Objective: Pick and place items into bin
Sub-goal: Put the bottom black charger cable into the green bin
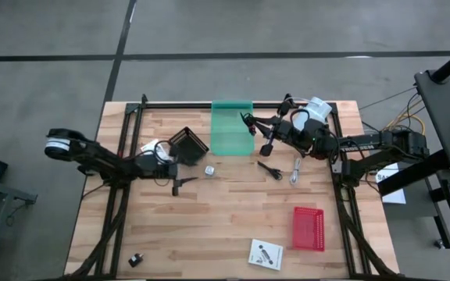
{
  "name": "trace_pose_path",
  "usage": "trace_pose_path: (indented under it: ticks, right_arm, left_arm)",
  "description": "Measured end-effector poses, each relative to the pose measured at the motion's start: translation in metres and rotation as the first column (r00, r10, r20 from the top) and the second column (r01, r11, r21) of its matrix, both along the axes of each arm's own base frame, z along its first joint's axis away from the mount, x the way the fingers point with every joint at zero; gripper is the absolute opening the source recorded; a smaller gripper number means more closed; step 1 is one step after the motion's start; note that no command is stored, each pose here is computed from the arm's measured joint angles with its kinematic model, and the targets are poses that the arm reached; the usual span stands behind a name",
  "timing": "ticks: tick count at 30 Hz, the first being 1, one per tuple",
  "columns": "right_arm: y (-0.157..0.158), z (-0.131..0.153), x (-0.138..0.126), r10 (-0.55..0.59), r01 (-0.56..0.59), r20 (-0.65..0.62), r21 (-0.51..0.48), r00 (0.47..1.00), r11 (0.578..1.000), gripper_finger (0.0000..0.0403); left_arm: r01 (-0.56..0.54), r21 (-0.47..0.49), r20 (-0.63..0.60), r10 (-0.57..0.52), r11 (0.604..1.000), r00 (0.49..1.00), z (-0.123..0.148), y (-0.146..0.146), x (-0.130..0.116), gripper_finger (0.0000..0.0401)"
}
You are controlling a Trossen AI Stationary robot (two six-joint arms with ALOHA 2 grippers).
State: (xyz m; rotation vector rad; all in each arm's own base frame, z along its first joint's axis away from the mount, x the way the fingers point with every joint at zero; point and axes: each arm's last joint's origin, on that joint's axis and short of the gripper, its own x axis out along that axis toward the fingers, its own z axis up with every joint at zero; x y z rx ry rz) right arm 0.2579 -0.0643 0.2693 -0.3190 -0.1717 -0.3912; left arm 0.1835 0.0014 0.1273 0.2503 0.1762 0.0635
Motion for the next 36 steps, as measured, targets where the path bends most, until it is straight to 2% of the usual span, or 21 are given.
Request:
trace_pose_path:
  ticks: [7, 11, 18, 27, 36]
  right_arm:
    - [-0.005, 0.001, 0.002, 0.004, -0.004, 0.015, 0.038, 1.0, 0.999, 0.0013]
    - [-0.012, -0.011, 0.009, 0.027, -0.025, -0.024, 0.07, 0.999, 0.997, 0.0013]
    - [-0.032, -0.022, 0.031, -0.015, 0.021, -0.072, 0.089, 0.997, 0.996, 0.0013]
    - [-0.057, -0.022, 0.052, -0.057, 0.064, -0.06, 0.127, 0.997, 0.99, 0.0013]
    - [-0.072, -0.021, 0.048, -0.051, 0.058, -0.046, 0.158, 0.998, 0.986, 0.0013]
  left_arm:
    - [0.0, -0.001, -0.009, 0.0, 1.0, 1.0, -0.001, 0.0, 0.007, 0.0208]
    - [0.0, -0.001, 0.068, 0.0, 1.0, 0.998, 0.012, 0.0, 0.013, 0.0208]
    - [0.001, 0.03, 0.146, -0.005, 1.0, 0.989, 0.029, 0.0, 0.019, 0.0208]
    - [-0.002, 0.086, 0.184, -0.014, 0.996, 0.983, 0.037, 0.0, 0.014, 0.0208]
    - [-0.015, 0.081, 0.33, -0.013, 0.997, 0.944, 0.062, 0.0, 0.003, 0.0208]
